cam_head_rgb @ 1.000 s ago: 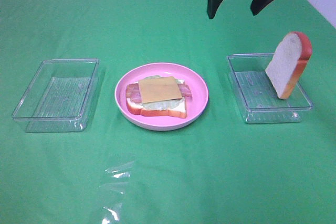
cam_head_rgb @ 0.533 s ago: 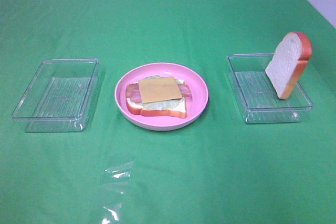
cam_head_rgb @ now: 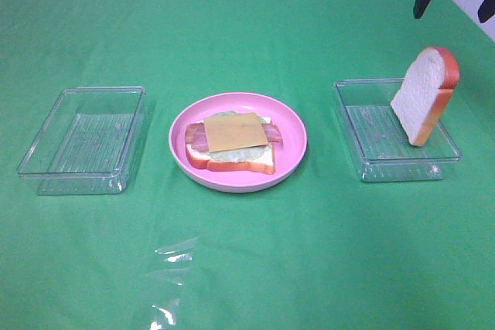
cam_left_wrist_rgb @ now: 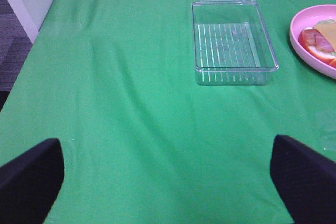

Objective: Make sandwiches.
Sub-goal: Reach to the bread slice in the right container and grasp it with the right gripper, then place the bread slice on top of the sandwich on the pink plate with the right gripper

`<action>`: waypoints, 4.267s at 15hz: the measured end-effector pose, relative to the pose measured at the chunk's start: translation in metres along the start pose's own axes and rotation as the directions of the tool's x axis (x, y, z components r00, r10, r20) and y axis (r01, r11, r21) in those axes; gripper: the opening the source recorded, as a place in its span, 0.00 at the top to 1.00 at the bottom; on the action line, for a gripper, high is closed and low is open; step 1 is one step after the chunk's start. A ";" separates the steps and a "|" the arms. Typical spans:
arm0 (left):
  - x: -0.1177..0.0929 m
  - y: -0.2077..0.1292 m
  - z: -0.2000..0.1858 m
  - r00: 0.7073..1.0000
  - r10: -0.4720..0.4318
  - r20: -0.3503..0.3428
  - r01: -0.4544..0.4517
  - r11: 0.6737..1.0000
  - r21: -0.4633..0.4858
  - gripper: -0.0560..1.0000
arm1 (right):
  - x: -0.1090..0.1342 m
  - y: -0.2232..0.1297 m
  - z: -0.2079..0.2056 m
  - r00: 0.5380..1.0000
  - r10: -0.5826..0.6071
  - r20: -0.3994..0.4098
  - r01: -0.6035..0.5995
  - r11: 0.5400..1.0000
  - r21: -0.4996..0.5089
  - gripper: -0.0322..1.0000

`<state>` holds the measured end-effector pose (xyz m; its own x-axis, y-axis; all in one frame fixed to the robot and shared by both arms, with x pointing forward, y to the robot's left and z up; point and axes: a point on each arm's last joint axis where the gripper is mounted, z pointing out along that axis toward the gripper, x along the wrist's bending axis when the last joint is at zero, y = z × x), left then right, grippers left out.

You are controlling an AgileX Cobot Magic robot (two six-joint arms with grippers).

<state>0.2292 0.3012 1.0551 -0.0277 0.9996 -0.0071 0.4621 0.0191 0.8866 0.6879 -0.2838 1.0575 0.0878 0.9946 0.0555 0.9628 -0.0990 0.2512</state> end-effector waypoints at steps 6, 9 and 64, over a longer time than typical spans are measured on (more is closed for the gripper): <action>0.000 0.000 0.000 1.000 0.000 0.000 0.000 1.000 0.000 0.01 | -0.002 0.002 0.045 1.000 -0.003 0.025 0.001 0.996 0.092 0.15; 0.000 0.000 0.000 1.000 0.000 0.000 0.000 1.000 0.000 0.01 | -0.004 -0.005 0.059 0.999 -0.007 0.041 0.002 0.990 0.140 0.15; 0.000 0.000 0.000 1.000 0.000 0.000 0.000 1.000 0.000 0.01 | 0.067 -0.067 0.010 0.605 0.101 -0.790 0.021 0.990 0.143 0.74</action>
<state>0.2292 0.3012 1.0551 -0.0277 0.9996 -0.0071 0.4621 0.0191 0.8866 0.6317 -0.2101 1.0350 -0.0513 0.5665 0.8225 0.9910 -0.0728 0.1120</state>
